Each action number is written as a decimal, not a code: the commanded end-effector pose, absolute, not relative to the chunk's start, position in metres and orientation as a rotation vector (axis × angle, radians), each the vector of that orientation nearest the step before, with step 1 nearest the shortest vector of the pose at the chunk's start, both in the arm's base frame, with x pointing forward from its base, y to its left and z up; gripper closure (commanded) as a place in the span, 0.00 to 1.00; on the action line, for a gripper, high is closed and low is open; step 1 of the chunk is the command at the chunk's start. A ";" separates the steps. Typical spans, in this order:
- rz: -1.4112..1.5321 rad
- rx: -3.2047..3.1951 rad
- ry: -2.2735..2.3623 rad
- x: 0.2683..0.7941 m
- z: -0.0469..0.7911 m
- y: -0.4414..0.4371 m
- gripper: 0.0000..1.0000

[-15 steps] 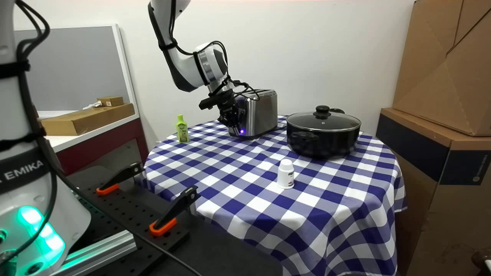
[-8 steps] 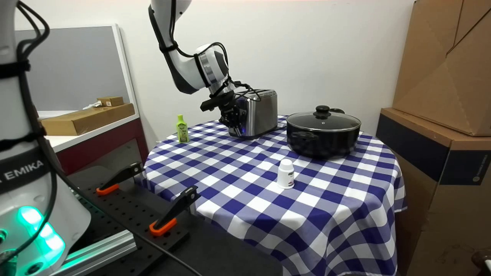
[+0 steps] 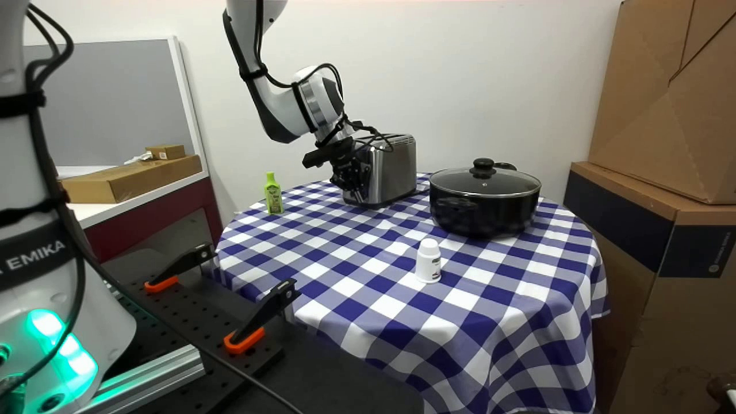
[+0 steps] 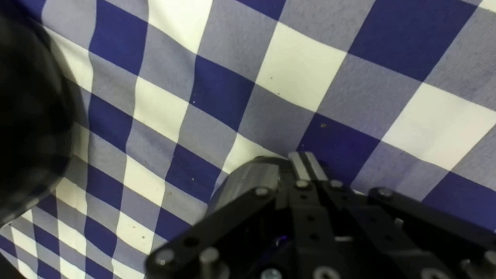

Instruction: Switch off the toaster

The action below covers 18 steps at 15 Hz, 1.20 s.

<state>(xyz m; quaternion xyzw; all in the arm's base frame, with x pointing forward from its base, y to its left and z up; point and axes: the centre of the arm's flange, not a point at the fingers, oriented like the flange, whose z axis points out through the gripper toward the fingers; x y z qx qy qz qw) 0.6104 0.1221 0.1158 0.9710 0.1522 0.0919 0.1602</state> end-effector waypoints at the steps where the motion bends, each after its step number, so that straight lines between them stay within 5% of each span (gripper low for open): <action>1: 0.338 2.768 0.462 0.613 0.123 0.123 1.00; 18: 0.216 2.905 0.549 0.624 0.127 0.110 1.00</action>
